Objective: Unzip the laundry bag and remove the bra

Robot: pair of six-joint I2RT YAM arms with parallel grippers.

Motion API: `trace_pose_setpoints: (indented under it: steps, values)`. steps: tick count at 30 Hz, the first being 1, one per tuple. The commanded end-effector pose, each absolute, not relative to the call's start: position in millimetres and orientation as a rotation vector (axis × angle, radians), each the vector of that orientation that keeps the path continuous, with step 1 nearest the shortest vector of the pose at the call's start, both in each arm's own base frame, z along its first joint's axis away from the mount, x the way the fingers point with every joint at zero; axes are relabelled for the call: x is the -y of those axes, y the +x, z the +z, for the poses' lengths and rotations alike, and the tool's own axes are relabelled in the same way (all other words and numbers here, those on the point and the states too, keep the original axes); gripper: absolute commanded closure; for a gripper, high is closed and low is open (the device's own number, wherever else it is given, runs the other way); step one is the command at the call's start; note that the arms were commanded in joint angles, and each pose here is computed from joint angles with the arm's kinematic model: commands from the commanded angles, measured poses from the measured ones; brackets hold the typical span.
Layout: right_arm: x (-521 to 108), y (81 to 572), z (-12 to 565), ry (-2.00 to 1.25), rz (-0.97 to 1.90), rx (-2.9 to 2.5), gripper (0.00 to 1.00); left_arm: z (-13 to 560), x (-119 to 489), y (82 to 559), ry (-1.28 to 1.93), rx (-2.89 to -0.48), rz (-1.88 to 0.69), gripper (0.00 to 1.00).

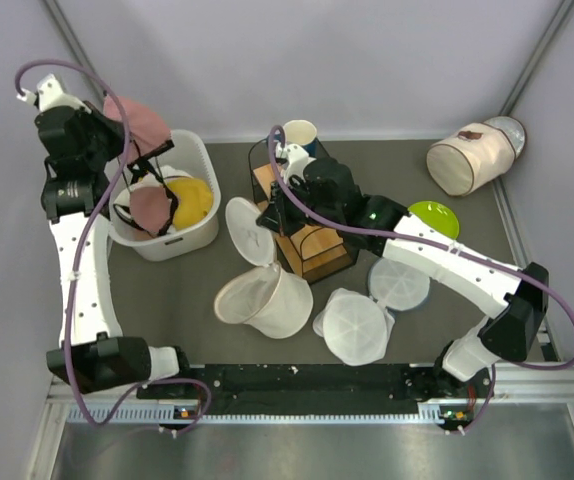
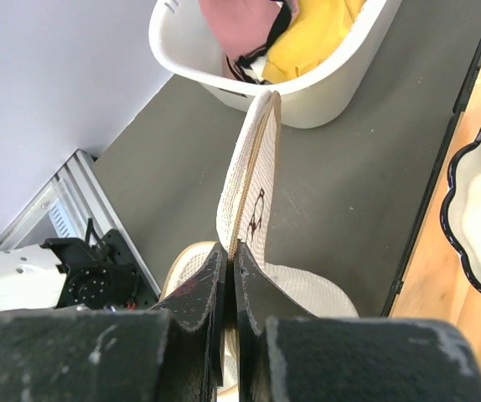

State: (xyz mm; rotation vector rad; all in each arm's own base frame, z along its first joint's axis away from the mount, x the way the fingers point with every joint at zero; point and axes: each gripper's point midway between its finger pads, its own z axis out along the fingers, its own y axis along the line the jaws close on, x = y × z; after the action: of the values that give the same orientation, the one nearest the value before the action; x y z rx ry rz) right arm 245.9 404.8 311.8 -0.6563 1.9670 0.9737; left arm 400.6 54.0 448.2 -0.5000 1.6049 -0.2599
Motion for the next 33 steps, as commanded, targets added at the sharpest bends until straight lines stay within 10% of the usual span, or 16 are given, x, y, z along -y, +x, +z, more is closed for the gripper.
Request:
trace_pose_setpoints:
  steps: [1, 7, 9, 10, 13, 26, 30, 33]
  values:
    - [-409, 240, 329, -0.675, 1.017, -1.91, 1.0, 398, -89, 419, -0.612, -1.625, -0.172, 1.0]
    - [-410, 242, 332, -0.669, 1.017, -1.901, 1.0, 308, -101, 435, -0.777, -1.779, -0.153, 0.91]
    - [-410, 241, 331, -0.666, 1.024, -1.904, 1.0, 305, -101, 434, -0.793, -1.799, -0.152, 0.72]
    - [-411, 240, 332, -0.666, 1.033, -1.901, 1.0, 304, -100, 431, -0.795, -1.815, -0.151, 0.44]
    - [-416, 230, 346, -0.691, 1.1, -1.871, 1.0, 338, -93, 416, -0.748, -1.765, -0.167, 0.01]
    - [-462, 212, 338, -0.798, 1.154, -1.853, 1.0, 443, -34, 330, -0.491, -1.669, -0.325, 0.01]
    - [-463, 223, 295, -0.843, 1.019, -2.01, 0.11, 430, -23, 320, -0.483, -1.699, -0.376, 0.01]
    - [-445, 238, 315, -0.786, 0.894, -1.959, 0.01, 428, -20, 312, -0.476, -1.685, -0.384, 0.01]
